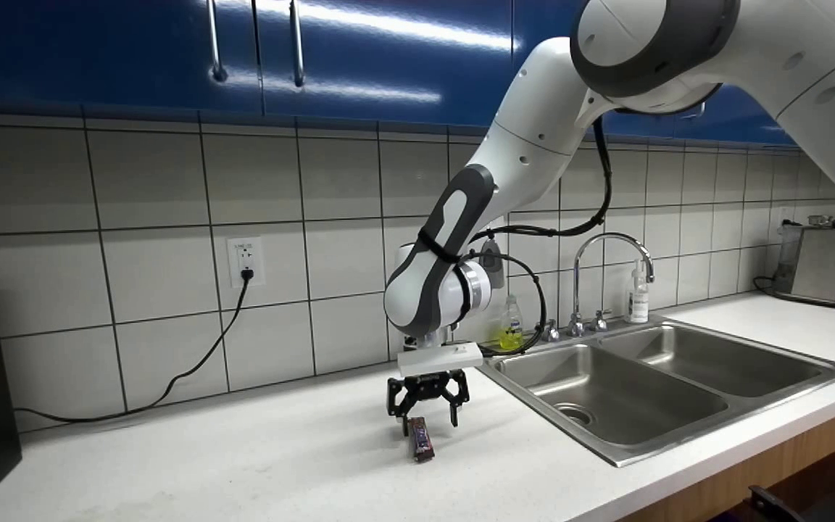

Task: Put the candy bar in the sink

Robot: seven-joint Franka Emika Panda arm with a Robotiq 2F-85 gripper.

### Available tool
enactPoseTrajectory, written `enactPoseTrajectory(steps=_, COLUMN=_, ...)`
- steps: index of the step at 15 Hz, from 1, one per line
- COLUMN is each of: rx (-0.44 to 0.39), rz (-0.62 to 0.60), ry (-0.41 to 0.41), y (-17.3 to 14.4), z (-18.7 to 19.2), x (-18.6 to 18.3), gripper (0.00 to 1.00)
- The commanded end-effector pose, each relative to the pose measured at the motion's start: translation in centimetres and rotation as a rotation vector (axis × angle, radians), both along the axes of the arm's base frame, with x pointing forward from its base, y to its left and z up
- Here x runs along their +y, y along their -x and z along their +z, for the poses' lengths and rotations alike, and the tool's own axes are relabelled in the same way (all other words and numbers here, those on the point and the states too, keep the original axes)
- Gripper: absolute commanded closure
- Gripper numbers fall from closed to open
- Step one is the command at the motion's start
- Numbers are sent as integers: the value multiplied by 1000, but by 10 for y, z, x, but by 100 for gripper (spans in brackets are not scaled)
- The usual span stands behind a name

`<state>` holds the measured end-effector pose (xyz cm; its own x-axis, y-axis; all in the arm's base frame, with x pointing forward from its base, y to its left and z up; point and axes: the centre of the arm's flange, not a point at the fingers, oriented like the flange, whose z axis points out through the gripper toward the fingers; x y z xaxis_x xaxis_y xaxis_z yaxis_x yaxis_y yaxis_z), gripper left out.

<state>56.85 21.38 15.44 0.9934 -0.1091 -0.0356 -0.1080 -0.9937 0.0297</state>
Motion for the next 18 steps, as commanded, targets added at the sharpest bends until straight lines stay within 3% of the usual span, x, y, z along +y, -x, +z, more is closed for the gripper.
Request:
enactPoseTrajectory(steps=1, rx=12, rz=-11, ry=25, y=-6, z=3, x=3, gripper=0)
enactPoseTrajectory(steps=18, rx=40, rz=-5, ry=31, y=-6, z=-7, x=5, gripper=0)
